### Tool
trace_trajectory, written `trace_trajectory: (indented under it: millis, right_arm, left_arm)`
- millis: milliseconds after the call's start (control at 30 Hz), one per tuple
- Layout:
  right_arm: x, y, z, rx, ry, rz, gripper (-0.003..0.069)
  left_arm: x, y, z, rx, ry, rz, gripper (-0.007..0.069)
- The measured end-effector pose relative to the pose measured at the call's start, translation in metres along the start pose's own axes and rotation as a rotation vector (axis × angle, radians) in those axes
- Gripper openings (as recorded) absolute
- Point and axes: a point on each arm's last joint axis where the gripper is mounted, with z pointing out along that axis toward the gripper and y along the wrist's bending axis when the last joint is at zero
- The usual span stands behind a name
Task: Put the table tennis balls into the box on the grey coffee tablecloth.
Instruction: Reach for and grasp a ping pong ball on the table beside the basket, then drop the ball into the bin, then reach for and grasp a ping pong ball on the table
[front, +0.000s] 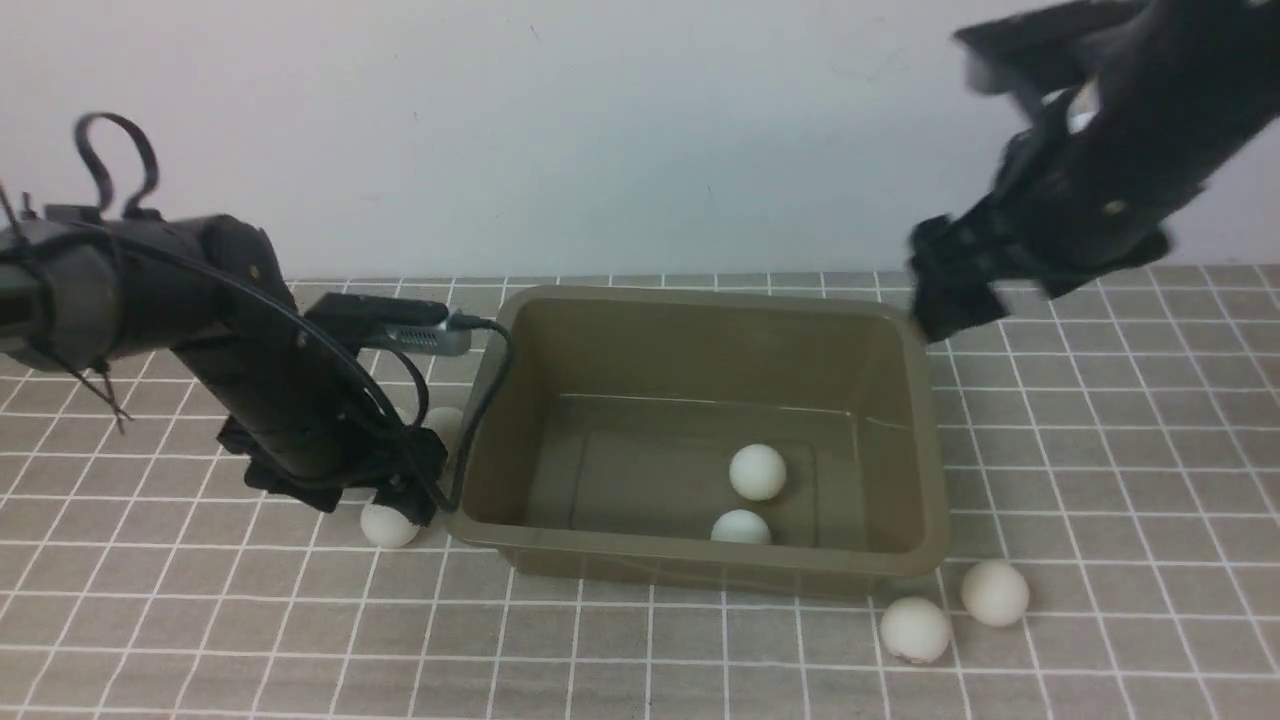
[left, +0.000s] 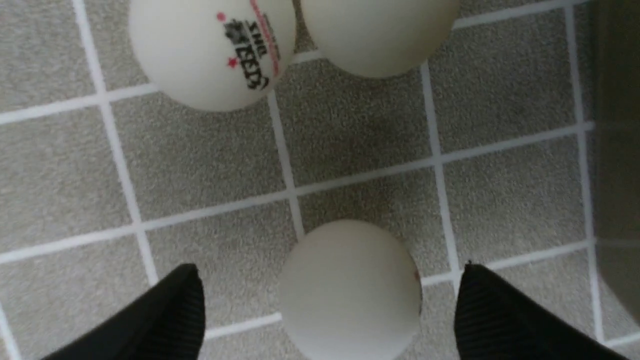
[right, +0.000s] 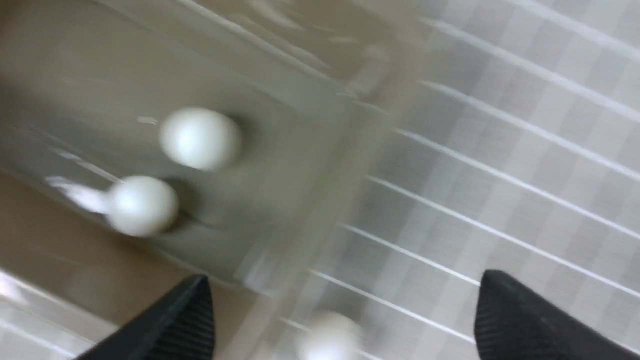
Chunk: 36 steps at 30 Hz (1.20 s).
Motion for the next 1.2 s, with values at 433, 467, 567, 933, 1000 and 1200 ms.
trace_trajectory:
  millis: [433,467,567,933,1000,1200]
  right_arm:
    - [0.097,-0.041,0.031,0.028,0.089,0.238,0.0097]
    - [0.1,-0.042,0.048,0.006,0.115,0.267,0.0095]
    - [0.097,-0.039,0.079,-0.055,0.145,0.289,0.0153]
    - [0.096,-0.028,0.174,-0.166,0.307,0.345,0.0595]
    - [0.097,-0.027,0.178,-0.173,0.321,0.345,0.0598]
    - [0.097,-0.03,0.182,-0.167,0.353,0.314,0.0349]
  left_arm:
    - [-0.021,-0.002,-0.071,-0.124,-0.013,0.088,0.0356]
    - [-0.026,-0.007,-0.097,-0.126,-0.071,0.085,0.0356]
    - [-0.031,-0.029,-0.136,-0.063,-0.186,0.099,0.0356]
    - [-0.039,-0.118,-0.077,0.138,-0.128,0.26,0.041]
    - [-0.039,-0.12,-0.069,0.138,-0.11,0.258,0.0455]
    - [-0.05,-0.107,-0.08,0.085,-0.122,0.18,0.0573]
